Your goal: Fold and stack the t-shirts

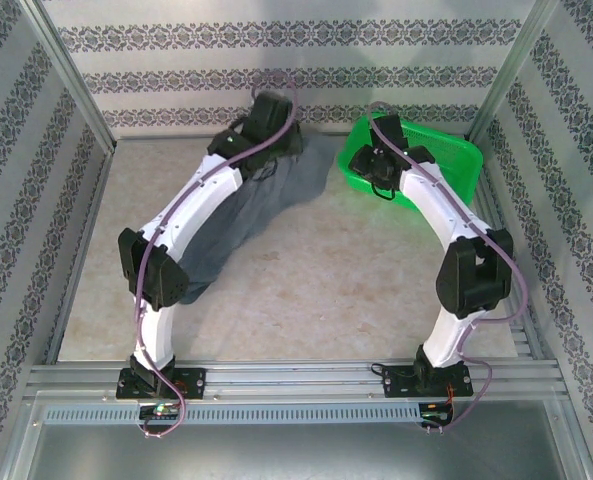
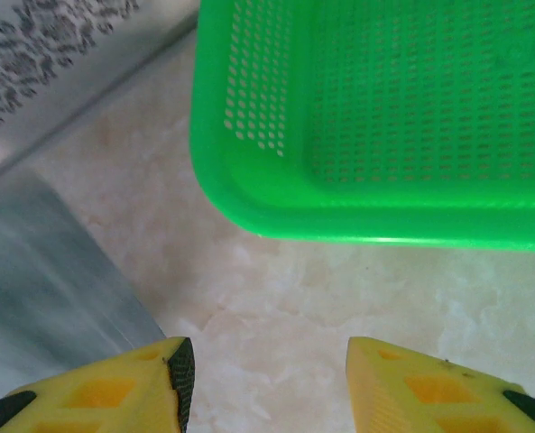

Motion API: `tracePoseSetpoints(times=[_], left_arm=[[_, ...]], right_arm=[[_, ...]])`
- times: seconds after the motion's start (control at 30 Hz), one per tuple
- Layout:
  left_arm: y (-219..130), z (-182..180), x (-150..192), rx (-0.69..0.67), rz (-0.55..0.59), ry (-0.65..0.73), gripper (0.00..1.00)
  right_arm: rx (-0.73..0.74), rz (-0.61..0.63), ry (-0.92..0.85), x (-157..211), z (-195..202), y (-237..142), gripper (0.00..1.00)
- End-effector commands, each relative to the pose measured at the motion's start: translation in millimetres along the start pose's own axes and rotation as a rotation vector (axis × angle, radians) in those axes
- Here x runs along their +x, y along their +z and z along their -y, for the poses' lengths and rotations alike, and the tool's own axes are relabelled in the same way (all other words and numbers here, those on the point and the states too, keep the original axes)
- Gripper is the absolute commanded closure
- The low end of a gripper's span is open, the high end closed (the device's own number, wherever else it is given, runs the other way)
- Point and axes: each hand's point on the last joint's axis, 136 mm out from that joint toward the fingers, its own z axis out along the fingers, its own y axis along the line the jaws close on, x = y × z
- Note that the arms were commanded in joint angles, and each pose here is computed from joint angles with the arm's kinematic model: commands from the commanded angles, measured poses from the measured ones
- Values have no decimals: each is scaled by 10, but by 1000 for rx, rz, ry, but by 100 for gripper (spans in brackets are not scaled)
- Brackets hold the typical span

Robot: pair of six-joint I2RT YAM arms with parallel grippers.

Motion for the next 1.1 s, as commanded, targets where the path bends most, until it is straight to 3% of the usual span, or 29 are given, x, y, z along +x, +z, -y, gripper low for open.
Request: tracePoseSetpoints(times=[0.0, 0.13, 0.27, 0.33, 0.47, 0.63, 0.7, 0.8, 0.9, 1.07], left_arm=[[-403, 388, -831, 196, 189, -112, 100], [-964, 322, -1471, 248, 362, -237, 100], [-1466, 71, -1676, 206, 451, -243, 100], [-1652, -146, -1600, 143, 502, -228, 100], [-1551, -1124, -863, -95, 451, -383, 100], [-1335, -2422, 521, -303, 310, -607, 98], [-1198, -2777, 953, -299, 253, -706, 85], [-1199, -3267, 1588, -413, 152, -883, 66], [-1421, -3395, 1780, -540, 121, -907, 53], [-1526, -3281, 1656, -607, 34, -865, 50]], right_arm=[[-12, 69, 32, -179, 9, -164, 51], [-31, 98, 18, -223, -16, -290, 51], [-47, 107, 5, -189, -30, -346, 50], [-42, 86, -7, -104, -28, -306, 50], [-33, 28, -26, 159, -28, -192, 50], [-21, -73, -59, 606, -54, 11, 50], [-14, -121, -53, 782, -36, 115, 50], [5, -199, -28, 1007, 19, 272, 49], [8, -245, -23, 1114, 9, 375, 49], [39, -296, -37, 1191, -23, 595, 48]])
